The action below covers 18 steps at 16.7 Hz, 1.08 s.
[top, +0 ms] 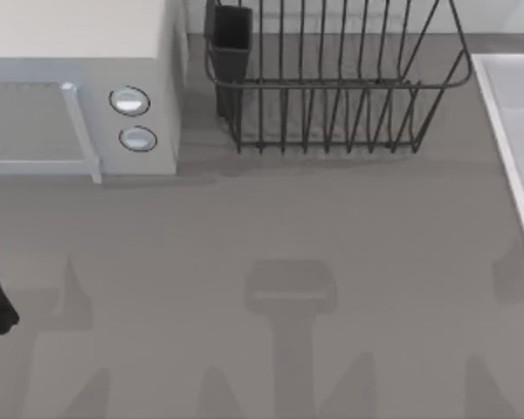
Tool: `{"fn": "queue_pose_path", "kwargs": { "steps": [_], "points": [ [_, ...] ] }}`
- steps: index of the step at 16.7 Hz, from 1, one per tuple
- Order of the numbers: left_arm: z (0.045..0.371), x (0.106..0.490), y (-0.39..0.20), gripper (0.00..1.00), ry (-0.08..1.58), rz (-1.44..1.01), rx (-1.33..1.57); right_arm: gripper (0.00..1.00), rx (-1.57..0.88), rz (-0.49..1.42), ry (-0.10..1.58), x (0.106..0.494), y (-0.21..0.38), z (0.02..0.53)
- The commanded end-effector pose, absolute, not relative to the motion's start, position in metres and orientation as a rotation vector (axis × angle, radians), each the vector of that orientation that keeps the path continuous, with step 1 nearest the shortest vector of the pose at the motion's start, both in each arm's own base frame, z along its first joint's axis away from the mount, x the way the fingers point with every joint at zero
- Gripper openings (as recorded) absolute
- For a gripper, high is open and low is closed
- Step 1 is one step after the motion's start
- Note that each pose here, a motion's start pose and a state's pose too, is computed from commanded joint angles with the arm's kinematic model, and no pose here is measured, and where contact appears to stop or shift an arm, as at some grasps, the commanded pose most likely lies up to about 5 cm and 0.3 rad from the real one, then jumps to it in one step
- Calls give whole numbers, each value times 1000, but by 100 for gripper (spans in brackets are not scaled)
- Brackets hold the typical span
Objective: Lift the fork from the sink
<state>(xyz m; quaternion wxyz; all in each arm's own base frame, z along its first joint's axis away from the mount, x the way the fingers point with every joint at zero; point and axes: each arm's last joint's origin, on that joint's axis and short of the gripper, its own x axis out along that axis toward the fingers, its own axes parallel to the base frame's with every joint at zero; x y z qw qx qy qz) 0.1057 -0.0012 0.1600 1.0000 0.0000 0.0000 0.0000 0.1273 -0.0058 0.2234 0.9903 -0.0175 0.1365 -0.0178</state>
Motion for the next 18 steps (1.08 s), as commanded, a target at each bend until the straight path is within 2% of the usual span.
{"fn": "queue_pose_path", "kwargs": {
  "steps": [4,9,14,18],
  "points": [
    [160,106,-1,100,0,0,0,100,-55,-56,514,172,-13,265],
    [160,106,-1,100,0,0,0,100,-63,-66,855,263,-31,287],
    [160,106,-1,100,0,0,0,100,-46,-54,1185,359,-58,258],
    [160,106,-1,100,0,0,0,100,-22,-33,1399,413,-79,211]
  ]
}}
